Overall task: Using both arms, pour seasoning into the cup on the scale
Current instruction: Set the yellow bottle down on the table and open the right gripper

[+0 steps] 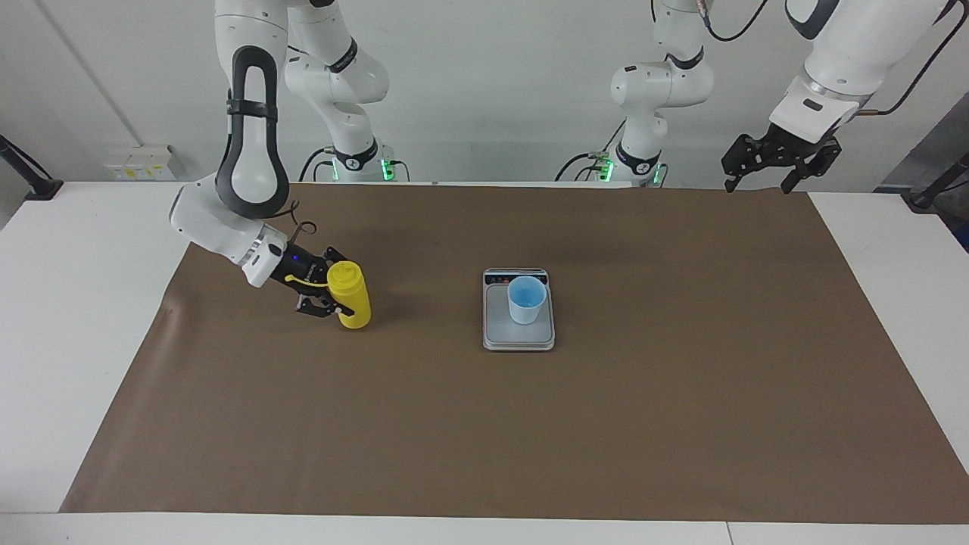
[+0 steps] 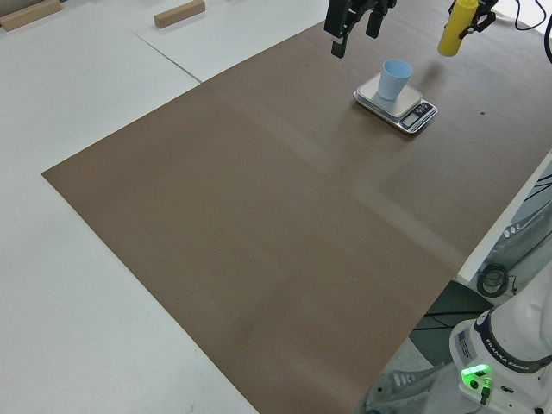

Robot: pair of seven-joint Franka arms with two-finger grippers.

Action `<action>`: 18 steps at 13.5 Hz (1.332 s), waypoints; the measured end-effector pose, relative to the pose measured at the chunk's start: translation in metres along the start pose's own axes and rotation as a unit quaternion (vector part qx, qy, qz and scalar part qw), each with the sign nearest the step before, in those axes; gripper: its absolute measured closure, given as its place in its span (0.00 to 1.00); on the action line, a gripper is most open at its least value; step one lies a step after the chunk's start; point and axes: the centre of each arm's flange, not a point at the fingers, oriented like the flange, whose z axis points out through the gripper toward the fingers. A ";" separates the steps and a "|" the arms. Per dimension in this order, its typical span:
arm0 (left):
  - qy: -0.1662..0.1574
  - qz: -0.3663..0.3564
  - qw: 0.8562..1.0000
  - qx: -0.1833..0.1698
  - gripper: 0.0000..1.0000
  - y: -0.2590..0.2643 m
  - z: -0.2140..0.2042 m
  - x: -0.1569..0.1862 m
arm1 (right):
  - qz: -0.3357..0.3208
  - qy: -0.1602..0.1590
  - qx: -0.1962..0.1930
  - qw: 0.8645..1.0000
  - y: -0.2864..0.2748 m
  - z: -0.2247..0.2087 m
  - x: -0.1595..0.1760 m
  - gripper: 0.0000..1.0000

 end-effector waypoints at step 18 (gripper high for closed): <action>0.000 0.000 1.000 0.000 0.00 0.000 0.000 0.000 | -0.043 -0.108 -0.009 0.993 -0.001 -0.089 -0.045 0.00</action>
